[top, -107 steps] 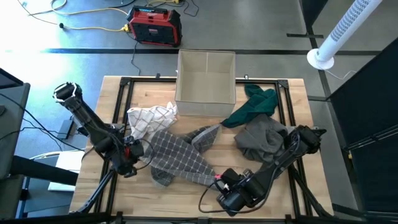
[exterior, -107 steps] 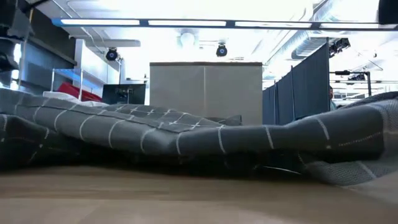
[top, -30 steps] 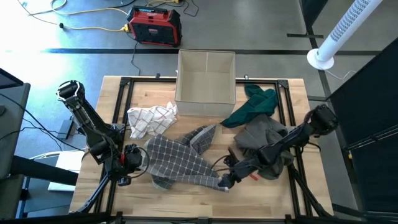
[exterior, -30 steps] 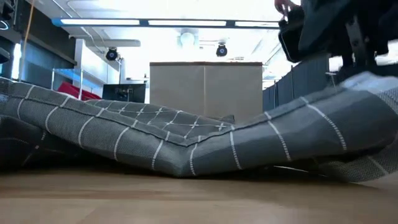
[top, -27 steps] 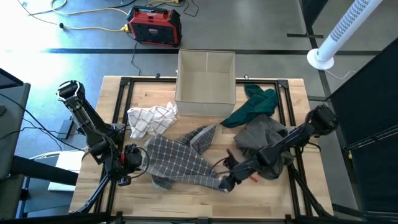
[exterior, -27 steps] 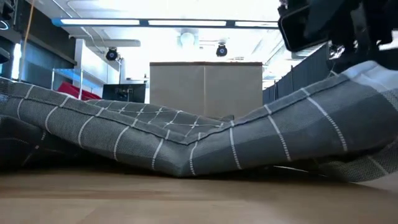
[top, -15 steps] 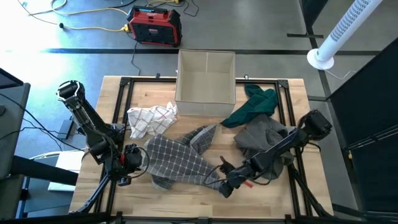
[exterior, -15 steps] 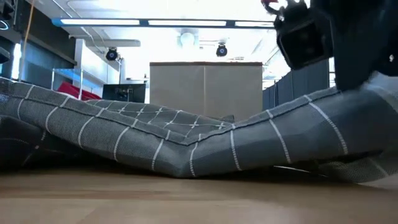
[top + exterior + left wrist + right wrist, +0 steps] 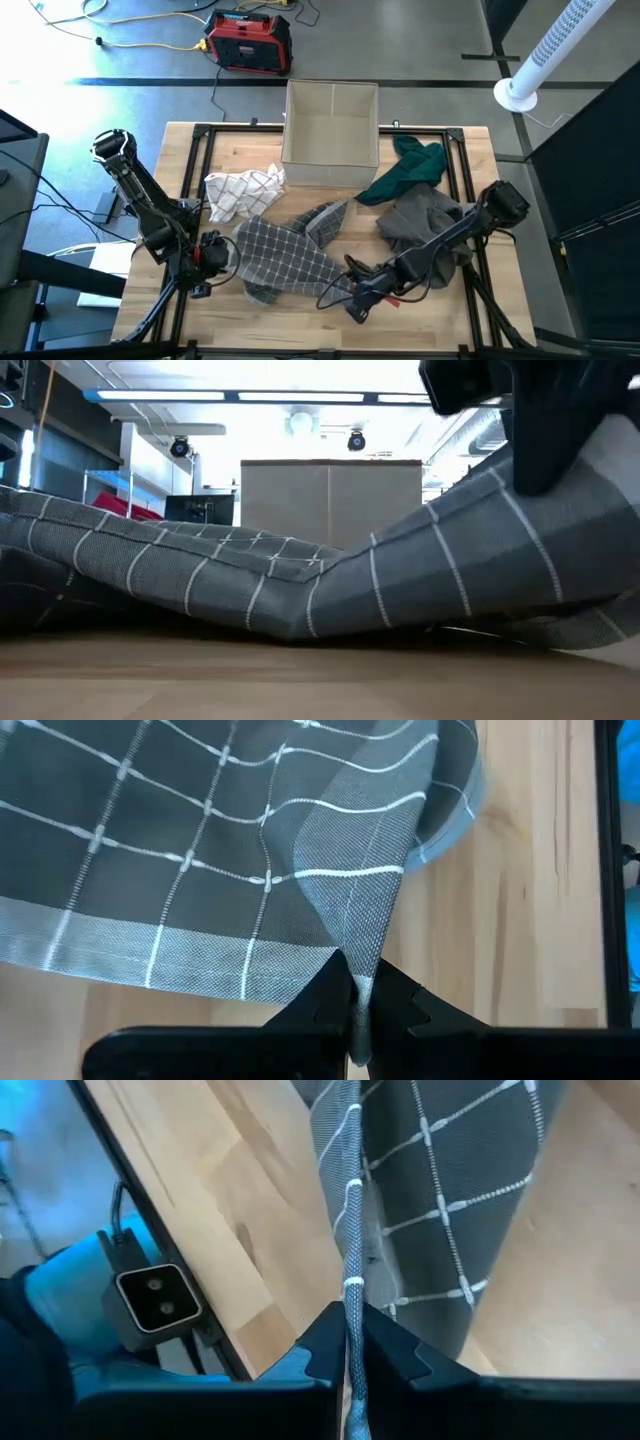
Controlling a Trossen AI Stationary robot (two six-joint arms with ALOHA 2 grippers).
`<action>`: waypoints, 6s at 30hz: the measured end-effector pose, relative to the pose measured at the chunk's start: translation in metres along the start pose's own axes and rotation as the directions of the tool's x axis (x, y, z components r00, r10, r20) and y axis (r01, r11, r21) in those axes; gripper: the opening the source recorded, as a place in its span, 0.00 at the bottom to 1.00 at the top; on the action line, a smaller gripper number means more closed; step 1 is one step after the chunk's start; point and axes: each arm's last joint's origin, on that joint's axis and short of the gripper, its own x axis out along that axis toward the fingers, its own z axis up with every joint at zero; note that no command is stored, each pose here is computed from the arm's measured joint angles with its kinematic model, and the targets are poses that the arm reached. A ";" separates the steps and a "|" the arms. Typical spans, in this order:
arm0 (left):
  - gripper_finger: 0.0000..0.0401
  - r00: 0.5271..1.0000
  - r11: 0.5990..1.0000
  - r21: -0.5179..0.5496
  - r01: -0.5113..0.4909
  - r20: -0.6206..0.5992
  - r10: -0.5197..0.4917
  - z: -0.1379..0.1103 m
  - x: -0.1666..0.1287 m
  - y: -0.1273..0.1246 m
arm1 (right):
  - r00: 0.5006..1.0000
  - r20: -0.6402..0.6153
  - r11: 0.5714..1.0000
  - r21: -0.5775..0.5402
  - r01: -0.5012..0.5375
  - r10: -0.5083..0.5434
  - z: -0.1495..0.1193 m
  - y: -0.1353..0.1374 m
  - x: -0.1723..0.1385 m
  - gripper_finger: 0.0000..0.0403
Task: Fold towel
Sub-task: Fold the grey checkered towel
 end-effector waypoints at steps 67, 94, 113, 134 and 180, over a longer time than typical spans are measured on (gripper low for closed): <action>0.00 0.229 0.953 0.242 -0.181 0.953 -0.198 0.115 -0.273 -0.074 | 0.353 0.798 0.537 -0.594 0.598 0.489 -0.063 0.176 -0.333 0.00; 0.00 -0.151 0.838 0.369 -0.403 0.876 -0.459 0.127 -0.304 -0.098 | -0.015 0.582 0.428 -0.580 0.693 0.813 -0.073 0.187 -0.382 0.00; 0.00 -0.118 0.768 0.272 -0.580 0.905 -0.409 0.158 -0.324 -0.163 | -0.210 0.469 0.453 -0.497 0.740 0.858 -0.093 0.184 -0.402 0.00; 0.00 0.079 0.728 0.123 -0.674 0.992 -0.095 0.170 -0.332 -0.166 | -0.160 0.766 0.599 -0.334 0.728 0.622 -0.091 0.165 -0.421 0.00; 0.00 0.009 0.774 0.292 -0.562 0.938 -0.348 0.134 -0.344 -0.186 | -0.166 0.493 0.510 -0.732 0.451 0.854 -0.104 0.177 -0.412 0.00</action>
